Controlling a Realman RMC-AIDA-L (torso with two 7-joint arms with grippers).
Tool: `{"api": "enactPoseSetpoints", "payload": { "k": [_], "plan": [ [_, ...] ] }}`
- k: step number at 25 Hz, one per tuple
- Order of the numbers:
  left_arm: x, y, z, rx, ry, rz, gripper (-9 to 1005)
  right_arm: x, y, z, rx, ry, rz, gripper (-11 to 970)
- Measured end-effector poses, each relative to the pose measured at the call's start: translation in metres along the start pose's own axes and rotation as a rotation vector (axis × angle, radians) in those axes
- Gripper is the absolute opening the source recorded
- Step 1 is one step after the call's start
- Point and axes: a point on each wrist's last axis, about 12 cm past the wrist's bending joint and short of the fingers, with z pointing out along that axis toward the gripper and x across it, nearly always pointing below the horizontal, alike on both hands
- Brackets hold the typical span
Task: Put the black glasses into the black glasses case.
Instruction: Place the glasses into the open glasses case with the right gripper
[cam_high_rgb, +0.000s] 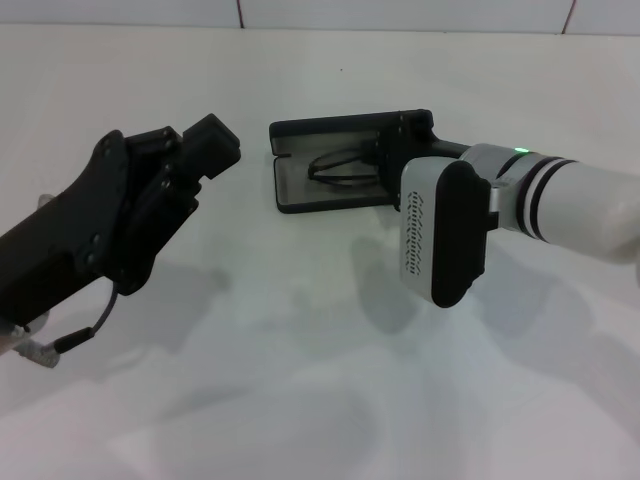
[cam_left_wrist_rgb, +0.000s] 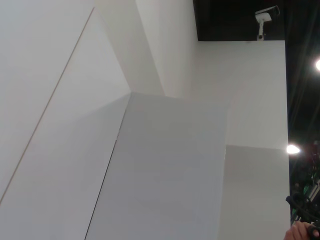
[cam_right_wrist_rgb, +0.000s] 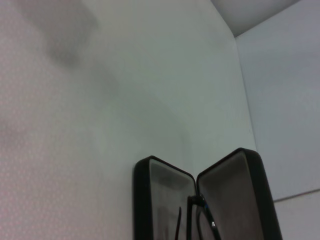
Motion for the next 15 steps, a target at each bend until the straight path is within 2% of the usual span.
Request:
{"api": "enactPoseSetpoints", "payload": {
  "k": [15],
  "plan": [
    [0.0000,-0.0002,-0.0002,0.000,0.000,0.000,48,-0.0081,0.0023,-0.0009,0.023,-0.028,-0.015,90]
  ]
}}
